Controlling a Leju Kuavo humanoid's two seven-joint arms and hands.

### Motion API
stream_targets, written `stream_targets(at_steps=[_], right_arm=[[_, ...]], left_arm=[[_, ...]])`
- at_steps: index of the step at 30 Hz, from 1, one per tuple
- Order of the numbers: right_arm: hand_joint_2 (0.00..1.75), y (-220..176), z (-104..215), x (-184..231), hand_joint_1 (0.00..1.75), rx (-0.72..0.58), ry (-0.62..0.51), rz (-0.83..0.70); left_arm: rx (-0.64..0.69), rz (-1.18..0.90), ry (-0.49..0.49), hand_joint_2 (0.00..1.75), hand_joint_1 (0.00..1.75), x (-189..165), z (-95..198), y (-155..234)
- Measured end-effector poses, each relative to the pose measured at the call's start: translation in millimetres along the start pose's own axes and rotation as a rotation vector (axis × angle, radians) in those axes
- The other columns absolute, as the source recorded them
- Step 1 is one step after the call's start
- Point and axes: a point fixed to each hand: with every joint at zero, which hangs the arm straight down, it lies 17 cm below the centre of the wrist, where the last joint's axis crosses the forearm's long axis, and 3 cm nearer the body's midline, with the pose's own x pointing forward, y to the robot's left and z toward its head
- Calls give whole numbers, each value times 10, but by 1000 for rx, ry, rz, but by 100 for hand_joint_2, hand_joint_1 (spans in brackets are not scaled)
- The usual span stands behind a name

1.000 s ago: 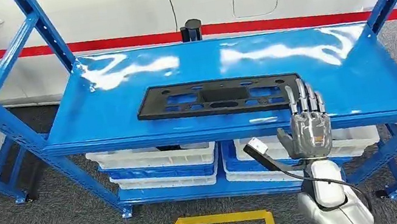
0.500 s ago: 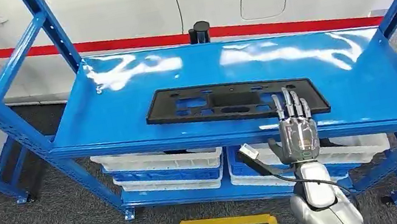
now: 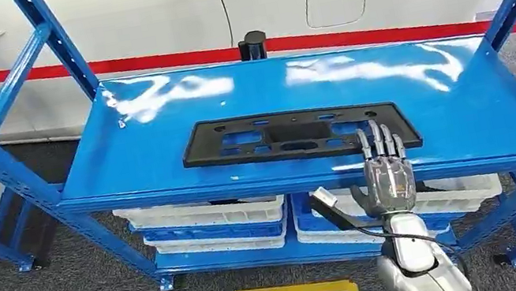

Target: Take the parts from the cabinet and place them on the table.

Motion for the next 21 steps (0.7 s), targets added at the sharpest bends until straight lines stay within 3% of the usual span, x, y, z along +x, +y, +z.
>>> stream_targets(at_steps=[21], right_arm=[[175,-423,102,-279,0,-135,73,36]], left_arm=[[-6,-22,0,0,0,13,-3,-32]])
